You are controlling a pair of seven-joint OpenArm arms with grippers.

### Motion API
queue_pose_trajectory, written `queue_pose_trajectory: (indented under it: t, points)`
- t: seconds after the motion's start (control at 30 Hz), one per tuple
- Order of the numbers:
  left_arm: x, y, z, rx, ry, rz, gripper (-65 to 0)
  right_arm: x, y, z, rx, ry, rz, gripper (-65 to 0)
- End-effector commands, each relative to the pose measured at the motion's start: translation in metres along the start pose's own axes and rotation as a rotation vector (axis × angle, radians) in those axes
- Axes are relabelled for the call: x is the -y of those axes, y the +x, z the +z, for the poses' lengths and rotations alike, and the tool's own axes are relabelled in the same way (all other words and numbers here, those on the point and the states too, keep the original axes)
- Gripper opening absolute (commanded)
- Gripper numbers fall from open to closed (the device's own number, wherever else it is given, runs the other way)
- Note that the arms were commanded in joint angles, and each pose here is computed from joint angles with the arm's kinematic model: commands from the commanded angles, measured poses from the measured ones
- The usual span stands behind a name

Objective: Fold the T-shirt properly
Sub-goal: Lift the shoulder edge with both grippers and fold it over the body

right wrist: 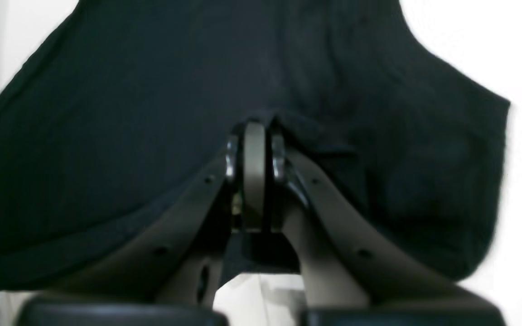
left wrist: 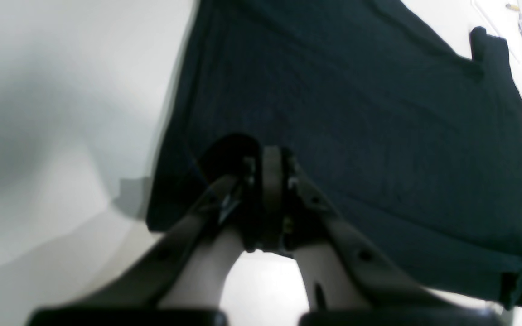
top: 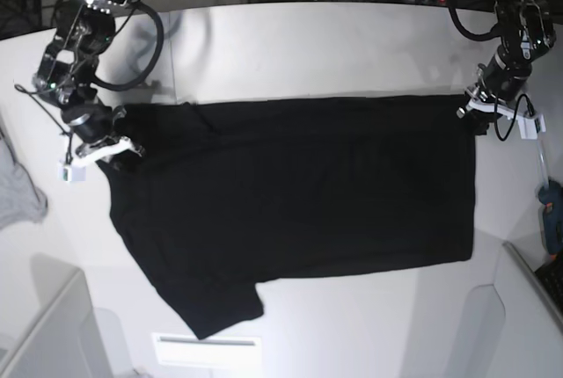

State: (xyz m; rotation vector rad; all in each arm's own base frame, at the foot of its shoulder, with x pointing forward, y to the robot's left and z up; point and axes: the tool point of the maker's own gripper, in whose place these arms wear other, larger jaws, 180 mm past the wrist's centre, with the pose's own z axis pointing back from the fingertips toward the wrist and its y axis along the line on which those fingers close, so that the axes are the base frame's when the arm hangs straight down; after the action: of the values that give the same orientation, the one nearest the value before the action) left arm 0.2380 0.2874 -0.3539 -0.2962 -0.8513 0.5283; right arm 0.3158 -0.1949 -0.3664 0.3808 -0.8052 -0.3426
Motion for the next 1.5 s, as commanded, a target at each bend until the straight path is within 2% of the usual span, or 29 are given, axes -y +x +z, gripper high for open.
queue_pose_trajectory:
  t: [0.0, 0.37, 0.73, 1.0, 1.23, 1.47]
  points:
    - [0.0, 0.009, 0.002, 0.024, -0.005, -0.015, -65.0, -0.009, 0.017, -0.001, 0.041, 0.028, 0.018, -65.0]
    - [-0.005, 0.018, -0.011, 0.038, 0.002, 0.016, -65.0, -0.007, 0.028, -0.024, 0.02, 0.04, -0.015, -65.0]
    - [-0.002, 0.031, -0.02, 0.064, -0.01, 0.034, -65.0, -0.011, 0.038, -0.03, 0.03, 0.052, -0.023, -65.0]
    - [-0.009, 0.039, -0.024, 0.081, 0.055, -0.046, -65.0, -0.007, 0.042, -0.029, 0.05, 0.028, -0.056, -65.0]
    - [-0.001, 0.049, -0.027, 0.104, 0.037, -0.048, -65.0, -0.006, 0.043, -0.03, 0.061, 0.026, -0.064, -65.0]
    - [0.021, 0.041, -0.039, 0.07, -0.012, -0.081, -65.0, -0.006, 0.042, -0.03, 0.058, 0.026, -0.064, -65.0]
